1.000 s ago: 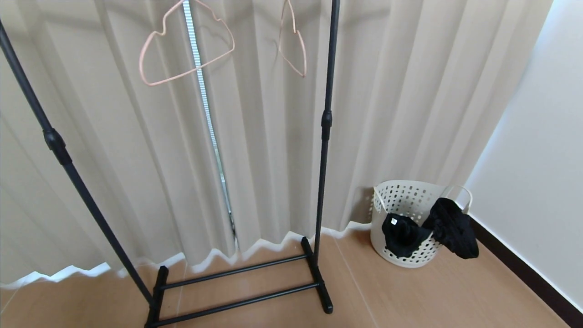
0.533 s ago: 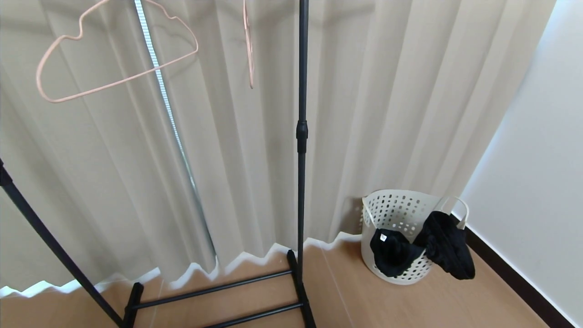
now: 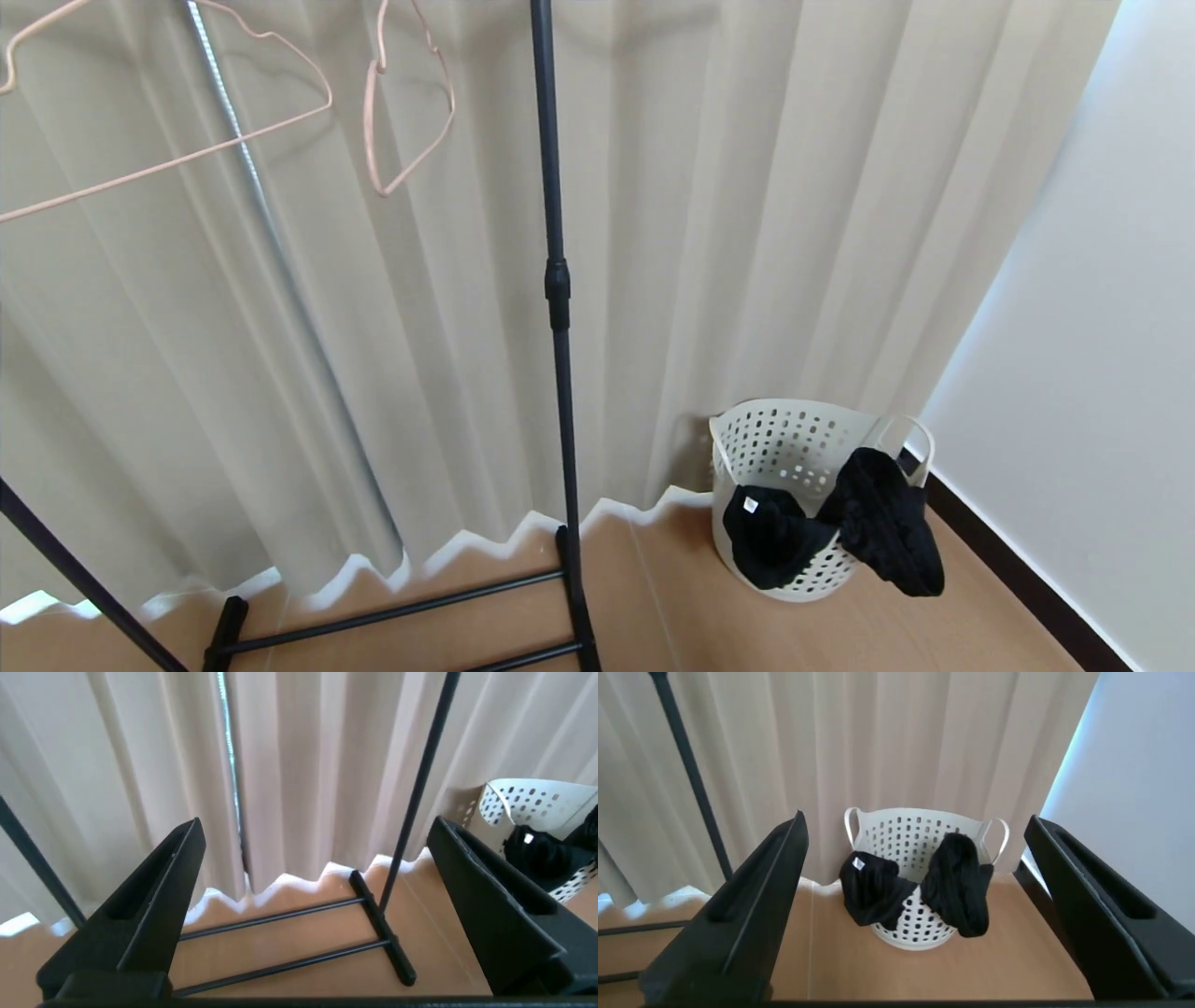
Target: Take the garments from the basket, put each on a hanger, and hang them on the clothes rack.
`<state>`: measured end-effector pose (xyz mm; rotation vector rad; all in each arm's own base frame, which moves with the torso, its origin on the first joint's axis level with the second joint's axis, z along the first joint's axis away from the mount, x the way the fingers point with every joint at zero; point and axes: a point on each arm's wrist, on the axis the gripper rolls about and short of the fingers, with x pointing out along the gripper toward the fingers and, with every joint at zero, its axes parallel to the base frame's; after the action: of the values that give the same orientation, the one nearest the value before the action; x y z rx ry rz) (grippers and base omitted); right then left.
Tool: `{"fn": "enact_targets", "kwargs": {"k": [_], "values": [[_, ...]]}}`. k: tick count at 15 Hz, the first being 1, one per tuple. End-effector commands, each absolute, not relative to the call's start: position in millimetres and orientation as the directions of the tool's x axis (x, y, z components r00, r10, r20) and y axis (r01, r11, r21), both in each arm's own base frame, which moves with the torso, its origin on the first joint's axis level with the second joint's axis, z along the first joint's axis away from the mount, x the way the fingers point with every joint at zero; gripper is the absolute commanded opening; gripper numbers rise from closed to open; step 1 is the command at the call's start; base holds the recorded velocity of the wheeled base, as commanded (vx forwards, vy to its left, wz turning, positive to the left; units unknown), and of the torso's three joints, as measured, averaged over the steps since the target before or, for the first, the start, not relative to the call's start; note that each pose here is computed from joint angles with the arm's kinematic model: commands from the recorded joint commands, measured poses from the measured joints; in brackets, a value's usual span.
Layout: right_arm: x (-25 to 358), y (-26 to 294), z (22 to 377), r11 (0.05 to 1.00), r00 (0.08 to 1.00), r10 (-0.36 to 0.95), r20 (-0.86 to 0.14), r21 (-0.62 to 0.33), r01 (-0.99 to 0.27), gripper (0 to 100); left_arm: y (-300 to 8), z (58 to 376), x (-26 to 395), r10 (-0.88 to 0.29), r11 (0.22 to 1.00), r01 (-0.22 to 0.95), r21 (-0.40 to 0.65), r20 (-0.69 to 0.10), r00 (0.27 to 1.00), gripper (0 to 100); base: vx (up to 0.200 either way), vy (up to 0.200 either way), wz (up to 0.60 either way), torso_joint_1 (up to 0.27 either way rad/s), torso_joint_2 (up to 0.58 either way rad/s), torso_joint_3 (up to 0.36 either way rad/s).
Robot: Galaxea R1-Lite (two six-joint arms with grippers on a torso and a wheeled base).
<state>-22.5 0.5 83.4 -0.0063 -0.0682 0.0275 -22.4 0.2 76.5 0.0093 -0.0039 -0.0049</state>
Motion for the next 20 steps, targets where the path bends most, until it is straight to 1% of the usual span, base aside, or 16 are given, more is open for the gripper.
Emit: {"fn": "enact_targets", "kwargs": {"k": [1, 4, 6, 10, 16, 19, 20], "values": [[-22.5, 0.6, 83.4, 1.0, 0.997, 0.028, 0.067, -0.008, -0.027, 100, 0.2, 76.6, -22.3, -0.005, 1.0, 0.005, 0.009, 0.003, 1.0, 100, 0.0, -0.2, 0.0, 0.002, -0.01, 0.002], [-22.5, 0.5, 83.4, 1.0, 0.997, 0.029, 0.067, -0.008, -0.029, 100, 0.2, 76.6, -22.3, -0.005, 1.0, 0.005, 0.009, 0.003, 1.0, 100, 0.0, -0.2, 0.0, 0.004, 0.0, 0.006], [-22.5, 0.6, 83.4, 1.0, 0.997, 0.028, 0.067, -0.008, -0.027, 100, 0.2, 76.6, -22.3, -0.005, 1.0, 0.005, 0.009, 0.003, 1.0, 100, 0.2, -0.2, 0.0, 0.002, 0.0, 0.002], [-22.5, 0.5, 83.4, 1.0, 0.997, 0.029, 0.067, -0.008, -0.029, 100, 0.2, 76.6, -22.3, -0.005, 1.0, 0.005, 0.009, 0.003, 1.0, 100, 0.2, 0.0, 0.0, -0.006, 0.0, 0.004], [-22.5, 0.6, 83.4, 1.0, 0.997, 0.028, 0.067, -0.008, -0.027, 100, 0.2, 76.5, -22.5, -0.002, 1.0, 0.002, 0.006, 0.005, 1.0, 100, 0.0, 0.0, 0.0, 0.0, 0.0, 0.0], [-22.5, 0.6, 83.4, 1.0, 0.997, 0.028, 0.067, -0.008, -0.027, 100, 0.2, 76.5, -22.5, -0.002, 1.0, 0.001, 0.008, 0.005, 1.0, 100, 0.0, 0.0, -0.6, -0.007, 0.12, 0.11], [-22.5, 0.5, 83.4, 1.0, 0.997, 0.029, 0.067, -0.008, -0.029, 100, 0.2, 76.5, -22.5, -0.002, 1.0, 0.001, 0.008, 0.005, 1.0, 100, 0.0, 0.0, 0.0, 0.002, 0.13, 0.115]]}}
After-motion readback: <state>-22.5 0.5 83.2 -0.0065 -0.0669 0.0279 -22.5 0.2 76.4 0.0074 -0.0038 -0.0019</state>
